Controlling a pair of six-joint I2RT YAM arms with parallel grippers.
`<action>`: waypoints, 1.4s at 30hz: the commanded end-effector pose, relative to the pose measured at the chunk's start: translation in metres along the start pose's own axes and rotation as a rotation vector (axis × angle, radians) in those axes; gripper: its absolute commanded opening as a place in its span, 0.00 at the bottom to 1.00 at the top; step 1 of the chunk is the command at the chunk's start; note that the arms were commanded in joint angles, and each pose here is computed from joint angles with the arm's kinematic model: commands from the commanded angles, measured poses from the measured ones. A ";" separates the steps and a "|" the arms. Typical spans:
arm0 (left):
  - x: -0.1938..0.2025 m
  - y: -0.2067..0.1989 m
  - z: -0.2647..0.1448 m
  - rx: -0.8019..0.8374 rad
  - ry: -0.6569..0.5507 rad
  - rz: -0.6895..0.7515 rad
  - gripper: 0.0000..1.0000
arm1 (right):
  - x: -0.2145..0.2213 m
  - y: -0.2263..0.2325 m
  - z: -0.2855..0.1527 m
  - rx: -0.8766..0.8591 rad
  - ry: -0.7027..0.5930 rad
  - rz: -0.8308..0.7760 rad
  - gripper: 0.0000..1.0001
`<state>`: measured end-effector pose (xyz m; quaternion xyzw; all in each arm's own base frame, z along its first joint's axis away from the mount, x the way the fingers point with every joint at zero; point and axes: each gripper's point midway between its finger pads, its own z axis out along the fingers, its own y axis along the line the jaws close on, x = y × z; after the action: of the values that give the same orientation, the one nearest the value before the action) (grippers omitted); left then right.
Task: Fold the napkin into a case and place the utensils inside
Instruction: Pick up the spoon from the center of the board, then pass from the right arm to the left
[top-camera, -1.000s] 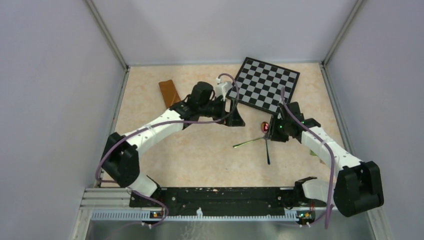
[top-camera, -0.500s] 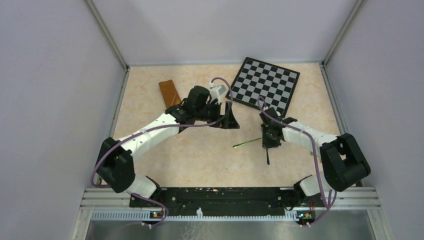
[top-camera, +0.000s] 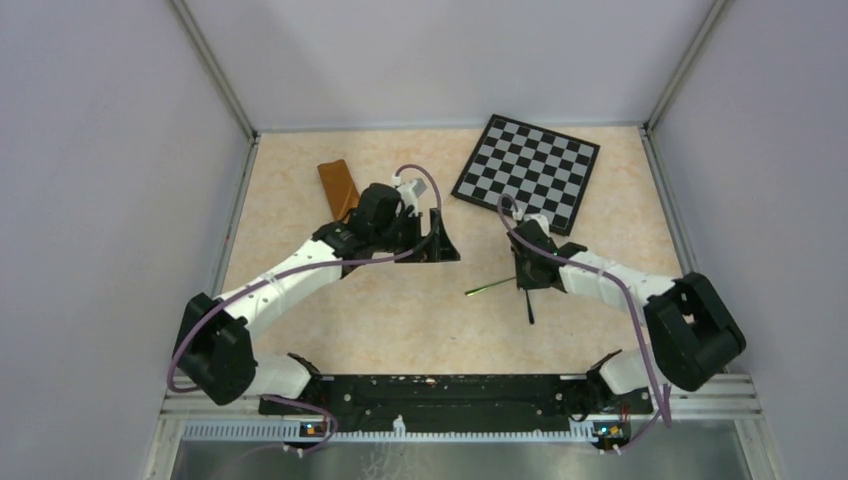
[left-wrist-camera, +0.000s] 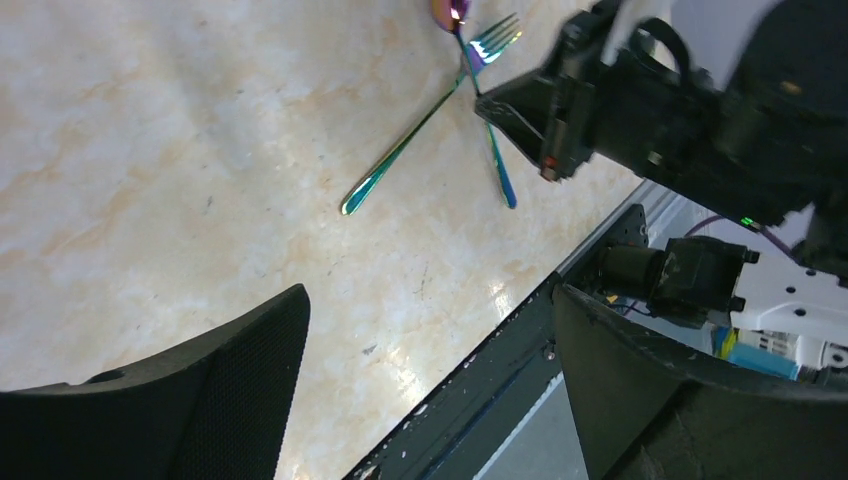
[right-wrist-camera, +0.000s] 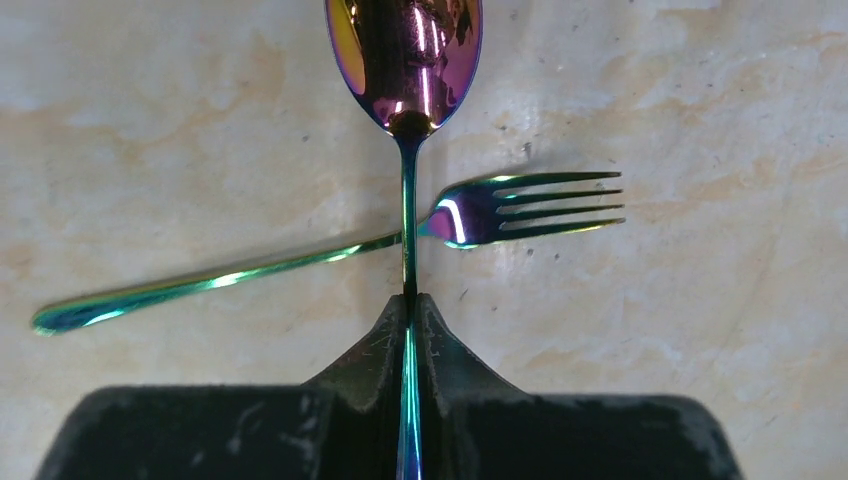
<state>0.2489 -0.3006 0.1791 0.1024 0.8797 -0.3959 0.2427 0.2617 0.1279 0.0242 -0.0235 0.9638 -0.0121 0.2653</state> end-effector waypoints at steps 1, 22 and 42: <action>-0.017 -0.002 -0.022 0.026 -0.133 -0.079 0.95 | -0.036 0.025 -0.041 -0.159 -0.195 -0.014 0.00; -0.073 0.015 0.015 0.141 -0.254 -0.060 0.79 | -0.055 0.150 -0.118 -0.717 -0.314 -0.114 0.00; -0.079 0.048 -0.014 0.065 -0.261 0.082 0.31 | -0.068 0.190 -0.134 -0.804 -0.350 -0.186 0.00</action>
<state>0.3251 -0.2674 0.1614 0.0514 0.8506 -0.4196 0.3127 0.2356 0.2998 0.1336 -0.1936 0.8581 0.3157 0.3557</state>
